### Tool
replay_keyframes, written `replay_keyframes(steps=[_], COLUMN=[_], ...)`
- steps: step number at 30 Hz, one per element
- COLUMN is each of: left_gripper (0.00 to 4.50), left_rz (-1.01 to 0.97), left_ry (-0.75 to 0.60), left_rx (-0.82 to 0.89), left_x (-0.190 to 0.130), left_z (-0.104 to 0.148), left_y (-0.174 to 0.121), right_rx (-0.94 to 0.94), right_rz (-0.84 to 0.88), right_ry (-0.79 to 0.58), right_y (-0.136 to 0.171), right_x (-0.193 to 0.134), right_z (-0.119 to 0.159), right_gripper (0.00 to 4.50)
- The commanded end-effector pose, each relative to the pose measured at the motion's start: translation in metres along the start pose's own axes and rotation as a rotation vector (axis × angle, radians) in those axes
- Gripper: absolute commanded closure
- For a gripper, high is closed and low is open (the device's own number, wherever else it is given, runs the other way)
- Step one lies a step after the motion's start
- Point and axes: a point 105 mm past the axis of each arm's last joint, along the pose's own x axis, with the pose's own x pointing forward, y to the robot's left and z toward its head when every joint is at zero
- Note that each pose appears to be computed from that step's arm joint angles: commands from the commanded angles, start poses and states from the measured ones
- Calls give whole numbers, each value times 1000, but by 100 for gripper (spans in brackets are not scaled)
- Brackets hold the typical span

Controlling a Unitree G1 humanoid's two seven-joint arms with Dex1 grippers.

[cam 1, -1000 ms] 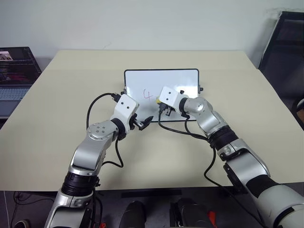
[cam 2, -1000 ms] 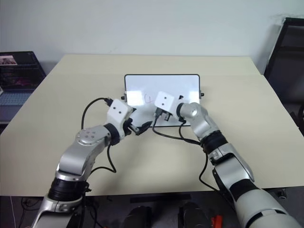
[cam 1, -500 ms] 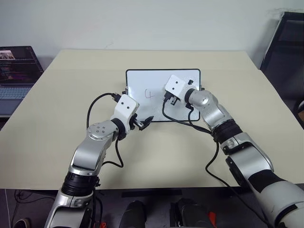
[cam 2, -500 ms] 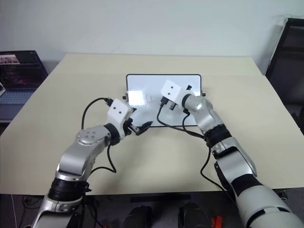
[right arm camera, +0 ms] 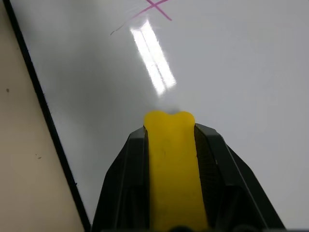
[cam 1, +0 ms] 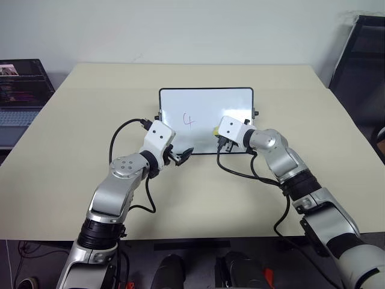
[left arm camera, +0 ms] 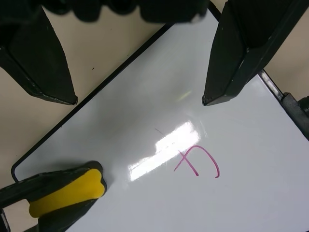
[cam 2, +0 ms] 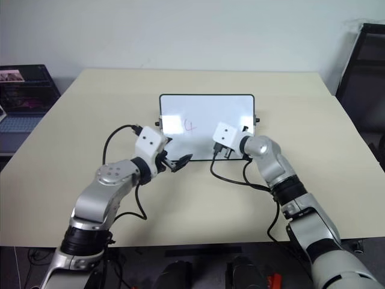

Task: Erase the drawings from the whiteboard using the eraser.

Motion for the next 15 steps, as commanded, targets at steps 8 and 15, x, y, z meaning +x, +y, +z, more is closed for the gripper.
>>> replay_keyframes(steps=[8, 15], left_gripper=[0, 0], left_rz=[177, 255], left_ry=[-82, -90], left_rx=[-85, -141], left_x=[-23, -34], left_z=[-3, -25], left_y=[27, 34], right_rx=[223, 541], right_rz=[-110, -116], right_ry=[-257, -378], right_y=[-9, 28], right_x=[-59, -78], right_z=[24, 21], right_gripper=[352, 352])
